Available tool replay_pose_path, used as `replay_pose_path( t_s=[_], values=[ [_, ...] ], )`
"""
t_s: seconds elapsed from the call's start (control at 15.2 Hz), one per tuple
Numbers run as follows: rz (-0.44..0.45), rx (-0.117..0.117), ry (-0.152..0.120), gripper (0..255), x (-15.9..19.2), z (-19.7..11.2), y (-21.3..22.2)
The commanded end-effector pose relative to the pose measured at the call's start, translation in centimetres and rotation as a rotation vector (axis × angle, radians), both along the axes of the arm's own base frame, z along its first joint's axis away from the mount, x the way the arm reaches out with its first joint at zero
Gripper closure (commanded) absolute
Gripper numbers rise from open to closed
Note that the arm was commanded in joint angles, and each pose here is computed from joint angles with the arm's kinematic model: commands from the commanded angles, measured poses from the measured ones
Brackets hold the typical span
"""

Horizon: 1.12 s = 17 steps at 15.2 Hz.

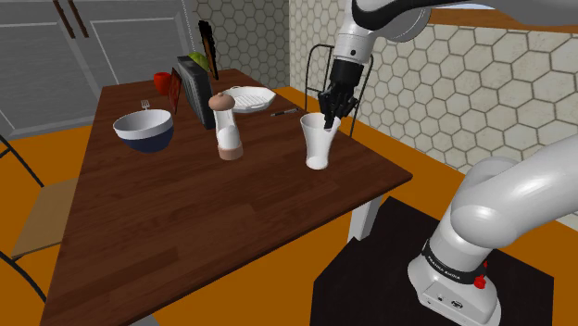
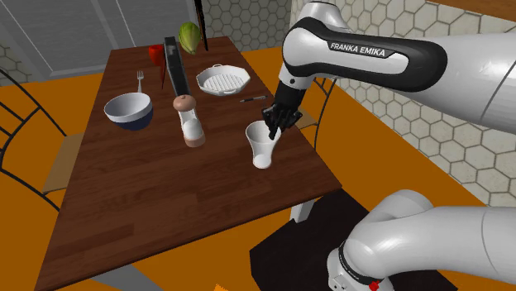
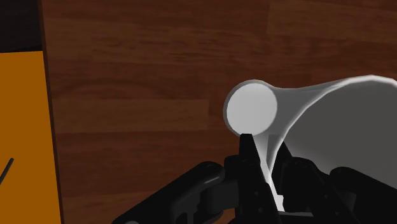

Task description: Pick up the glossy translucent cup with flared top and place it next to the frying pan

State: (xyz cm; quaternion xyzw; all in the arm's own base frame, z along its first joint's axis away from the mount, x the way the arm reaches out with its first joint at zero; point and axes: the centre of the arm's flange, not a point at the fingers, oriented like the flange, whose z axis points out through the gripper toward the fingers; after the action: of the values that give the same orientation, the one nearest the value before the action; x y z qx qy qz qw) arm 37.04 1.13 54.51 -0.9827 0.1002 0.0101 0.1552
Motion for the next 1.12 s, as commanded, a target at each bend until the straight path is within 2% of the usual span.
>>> replay_pose_path(
  t_s=[0.0,1.06],
  values=[
    [0.0,0.0,0.0,255,0.0,0.5,0.0],
    [0.0,0.0,0.0,255,0.0,9.0,0.0]
  ],
)
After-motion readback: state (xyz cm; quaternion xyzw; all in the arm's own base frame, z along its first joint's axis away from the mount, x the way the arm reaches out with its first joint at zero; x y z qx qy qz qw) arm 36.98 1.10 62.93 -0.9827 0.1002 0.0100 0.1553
